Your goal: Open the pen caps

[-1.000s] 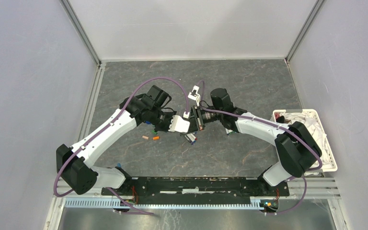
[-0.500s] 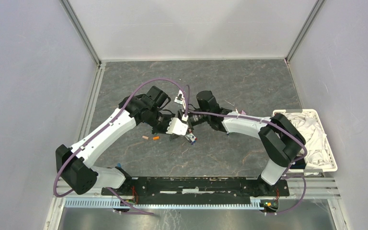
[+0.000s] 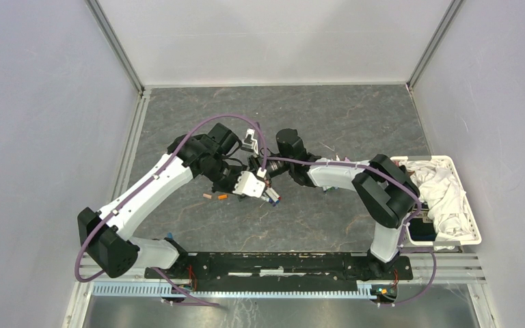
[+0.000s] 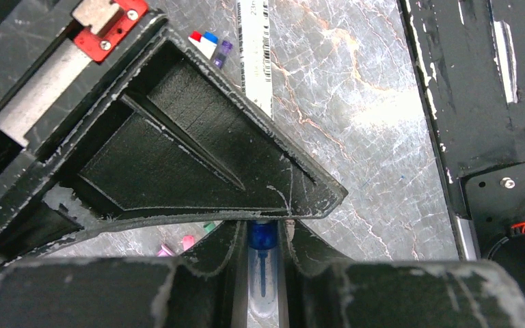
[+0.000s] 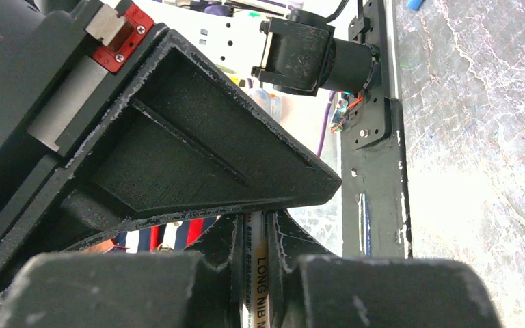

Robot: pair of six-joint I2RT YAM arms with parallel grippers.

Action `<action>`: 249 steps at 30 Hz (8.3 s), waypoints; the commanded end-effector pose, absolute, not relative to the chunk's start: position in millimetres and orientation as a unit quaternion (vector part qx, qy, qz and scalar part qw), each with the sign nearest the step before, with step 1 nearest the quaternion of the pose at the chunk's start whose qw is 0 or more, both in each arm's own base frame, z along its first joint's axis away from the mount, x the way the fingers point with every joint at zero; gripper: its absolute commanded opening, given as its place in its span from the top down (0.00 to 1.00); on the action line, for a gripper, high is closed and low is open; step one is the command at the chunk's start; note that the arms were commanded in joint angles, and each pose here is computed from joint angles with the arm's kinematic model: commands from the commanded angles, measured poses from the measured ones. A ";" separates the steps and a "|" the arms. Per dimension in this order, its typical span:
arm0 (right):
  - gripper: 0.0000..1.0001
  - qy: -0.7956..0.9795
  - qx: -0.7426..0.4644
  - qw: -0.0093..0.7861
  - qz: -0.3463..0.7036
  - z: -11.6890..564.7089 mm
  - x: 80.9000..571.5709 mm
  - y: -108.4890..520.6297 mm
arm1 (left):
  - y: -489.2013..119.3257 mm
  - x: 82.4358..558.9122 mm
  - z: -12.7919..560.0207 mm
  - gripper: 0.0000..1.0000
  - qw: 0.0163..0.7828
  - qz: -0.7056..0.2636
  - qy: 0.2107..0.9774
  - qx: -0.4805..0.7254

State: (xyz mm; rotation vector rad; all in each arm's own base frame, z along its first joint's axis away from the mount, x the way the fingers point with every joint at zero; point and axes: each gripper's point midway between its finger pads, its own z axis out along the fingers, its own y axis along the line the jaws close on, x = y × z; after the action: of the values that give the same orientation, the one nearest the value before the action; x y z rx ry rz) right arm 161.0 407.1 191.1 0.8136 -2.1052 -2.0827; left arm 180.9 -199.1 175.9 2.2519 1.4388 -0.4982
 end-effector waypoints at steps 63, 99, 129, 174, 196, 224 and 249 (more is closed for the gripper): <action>0.96 -0.627 0.294 -0.012 -0.721 225.7 154.9 411.3 | -211.1 177.3 188.2 0.98 0.245 -0.188 0.458 0.834; 1.00 -0.778 0.291 0.001 -0.557 114.9 112.8 326.5 | -138.3 241.8 206.6 0.98 0.214 -0.036 0.492 0.843; 1.00 -0.657 0.323 -0.050 -0.679 228.0 145.7 401.7 | -214.7 166.8 198.8 0.46 0.267 -0.147 0.462 0.833; 1.00 -0.855 0.183 -0.034 -0.485 65.5 128.8 301.4 | -72.7 269.9 204.1 0.98 0.210 0.120 0.426 0.872; 1.00 -0.864 0.240 -0.043 -0.441 81.5 128.6 261.4 | -60.6 293.7 222.7 0.98 0.139 0.230 0.408 0.872; 1.00 -0.920 0.063 -0.375 -0.101 76.7 309.4 179.6 | -125.4 292.2 93.8 0.98 0.179 -0.077 0.739 0.645; 1.00 -0.899 0.053 -0.431 0.064 73.7 351.3 111.8 | -118.5 290.7 29.4 0.56 0.141 -0.091 0.772 0.613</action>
State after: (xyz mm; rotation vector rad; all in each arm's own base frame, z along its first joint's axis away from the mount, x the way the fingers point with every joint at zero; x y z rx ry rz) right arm 330.1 119.2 58.7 0.2459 -3.9335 0.1548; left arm 288.0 -109.7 25.0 1.8487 2.2244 -0.2167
